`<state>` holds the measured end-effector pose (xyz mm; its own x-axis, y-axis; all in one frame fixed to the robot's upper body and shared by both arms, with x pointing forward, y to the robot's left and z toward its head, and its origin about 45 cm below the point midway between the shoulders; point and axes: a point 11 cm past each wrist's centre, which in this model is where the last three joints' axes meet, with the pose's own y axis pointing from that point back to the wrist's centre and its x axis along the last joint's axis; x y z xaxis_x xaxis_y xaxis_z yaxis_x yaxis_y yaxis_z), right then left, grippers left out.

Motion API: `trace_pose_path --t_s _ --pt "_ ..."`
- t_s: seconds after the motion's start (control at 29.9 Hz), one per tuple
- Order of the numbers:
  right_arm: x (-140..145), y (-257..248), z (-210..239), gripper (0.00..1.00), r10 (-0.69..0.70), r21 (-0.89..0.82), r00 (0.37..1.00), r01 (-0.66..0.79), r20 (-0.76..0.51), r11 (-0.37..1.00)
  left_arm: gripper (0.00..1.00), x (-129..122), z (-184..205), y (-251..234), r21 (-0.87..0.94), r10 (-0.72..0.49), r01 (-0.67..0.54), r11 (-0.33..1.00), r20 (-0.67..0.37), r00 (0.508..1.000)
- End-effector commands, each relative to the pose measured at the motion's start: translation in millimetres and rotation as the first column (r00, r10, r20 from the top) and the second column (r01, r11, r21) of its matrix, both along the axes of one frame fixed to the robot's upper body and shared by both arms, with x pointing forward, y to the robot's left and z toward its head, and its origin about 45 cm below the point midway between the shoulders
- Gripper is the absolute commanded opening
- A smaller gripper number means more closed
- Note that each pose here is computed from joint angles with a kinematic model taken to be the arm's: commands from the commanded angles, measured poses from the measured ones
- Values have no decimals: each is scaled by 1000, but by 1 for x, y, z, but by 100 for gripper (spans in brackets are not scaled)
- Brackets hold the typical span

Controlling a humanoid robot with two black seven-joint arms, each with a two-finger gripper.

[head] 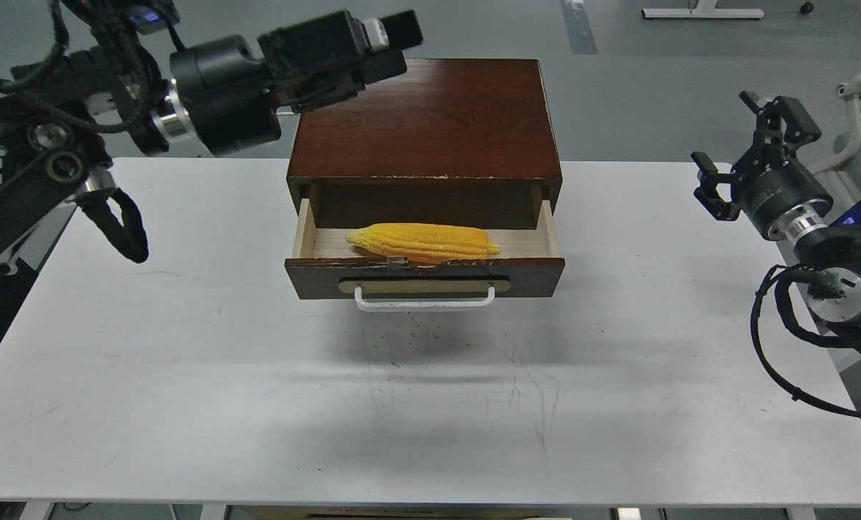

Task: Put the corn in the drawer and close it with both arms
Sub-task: 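Bring the left gripper down in front of the drawer front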

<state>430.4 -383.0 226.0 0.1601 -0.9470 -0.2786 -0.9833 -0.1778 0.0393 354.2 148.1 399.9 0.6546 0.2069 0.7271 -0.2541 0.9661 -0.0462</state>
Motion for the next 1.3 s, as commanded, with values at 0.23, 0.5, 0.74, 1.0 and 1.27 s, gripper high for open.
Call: trace_pose_path --t_s 0.23,0.5,0.74,1.0,1.27 --pt "-6 -8 -10 100 -12 -21 1000 12 -24 1000 64 -53 -75 -56 199 -211 219 955 -58 976" --pt "-7 -10 -11 100 -15 -25 999 14 -28 1000 2 -78 -136 -46 211 -188 231 950 -205 960" --pt "-9 -10 -13 100 -15 -24 999 14 -32 1000 0 -93 -177 -28 230 -93 177 957 -332 939" --pt "-10 -11 -15 100 -16 -26 999 15 -36 1000 0 -88 -196 -14 222 41 72 972 -465 884" --pt "-11 -10 -18 100 -14 -23 999 13 -42 1000 0 -73 -207 -2 233 130 -14 972 -489 863"
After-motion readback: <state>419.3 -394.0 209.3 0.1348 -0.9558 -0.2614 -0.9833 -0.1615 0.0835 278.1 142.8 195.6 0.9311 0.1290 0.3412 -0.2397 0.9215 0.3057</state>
